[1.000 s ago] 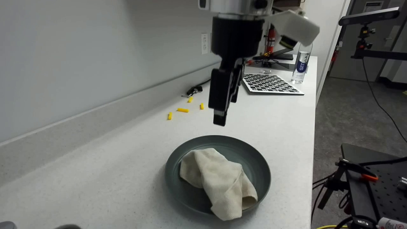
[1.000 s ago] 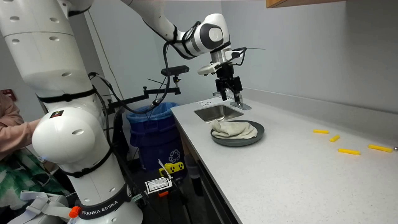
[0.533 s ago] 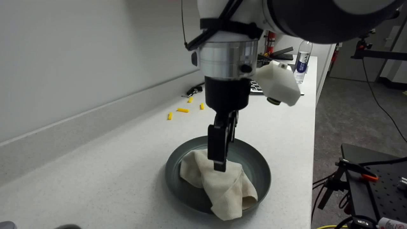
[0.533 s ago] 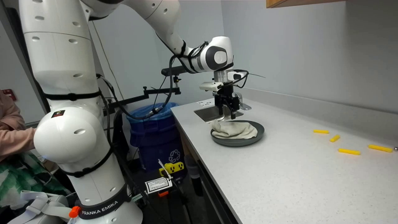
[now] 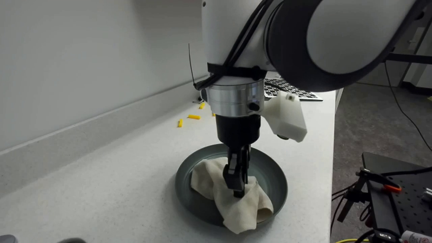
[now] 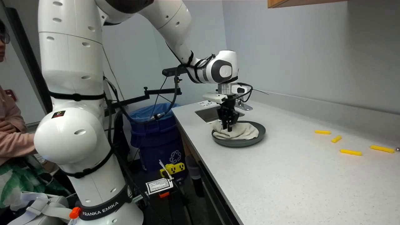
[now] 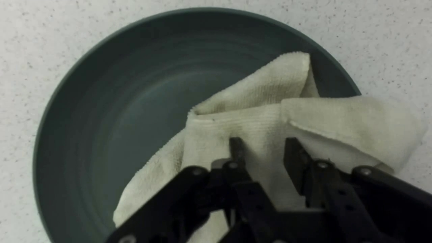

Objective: Wipe the plate with the towel, put the towel on the counter then move the plate backwards

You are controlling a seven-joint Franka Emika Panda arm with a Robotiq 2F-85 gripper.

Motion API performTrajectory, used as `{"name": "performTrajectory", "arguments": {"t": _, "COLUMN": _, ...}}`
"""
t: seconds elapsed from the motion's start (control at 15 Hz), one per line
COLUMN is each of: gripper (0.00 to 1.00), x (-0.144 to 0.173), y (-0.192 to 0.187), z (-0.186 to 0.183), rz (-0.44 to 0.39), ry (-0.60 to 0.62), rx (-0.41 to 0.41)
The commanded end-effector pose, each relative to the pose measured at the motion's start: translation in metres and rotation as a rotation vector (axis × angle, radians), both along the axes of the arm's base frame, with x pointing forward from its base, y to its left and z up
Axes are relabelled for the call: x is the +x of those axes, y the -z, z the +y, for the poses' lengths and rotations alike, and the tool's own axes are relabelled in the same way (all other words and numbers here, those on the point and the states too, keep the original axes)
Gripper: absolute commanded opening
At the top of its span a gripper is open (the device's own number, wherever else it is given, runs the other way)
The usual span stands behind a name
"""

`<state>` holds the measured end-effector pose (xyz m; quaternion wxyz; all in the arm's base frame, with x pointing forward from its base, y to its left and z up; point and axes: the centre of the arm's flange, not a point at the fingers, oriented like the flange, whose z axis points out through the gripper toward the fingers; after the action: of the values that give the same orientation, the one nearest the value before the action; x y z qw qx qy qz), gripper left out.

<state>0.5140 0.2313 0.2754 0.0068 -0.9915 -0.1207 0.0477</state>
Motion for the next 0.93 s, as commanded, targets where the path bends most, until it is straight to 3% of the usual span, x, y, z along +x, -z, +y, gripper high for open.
{"name": "performTrajectory", "arguments": {"t": 0.0, "gripper": 0.07, "x": 0.01, "y": 0.022, "z": 0.009, "rz": 0.033, "ry": -0.023, "rx": 0.035}}
{"name": "performTrajectory", "arguments": {"t": 0.13, "gripper": 0.0, "x": 0.013, "y": 0.032, "z": 0.014, "rz": 0.05, "ry": -0.033, "rx": 0.037}}
{"name": "performTrajectory", "arguments": {"t": 0.87, "gripper": 0.01, "x": 0.062, "y": 0.027, "z": 0.037, "rz": -0.021, "ry": -0.063, "rx": 0.057}}
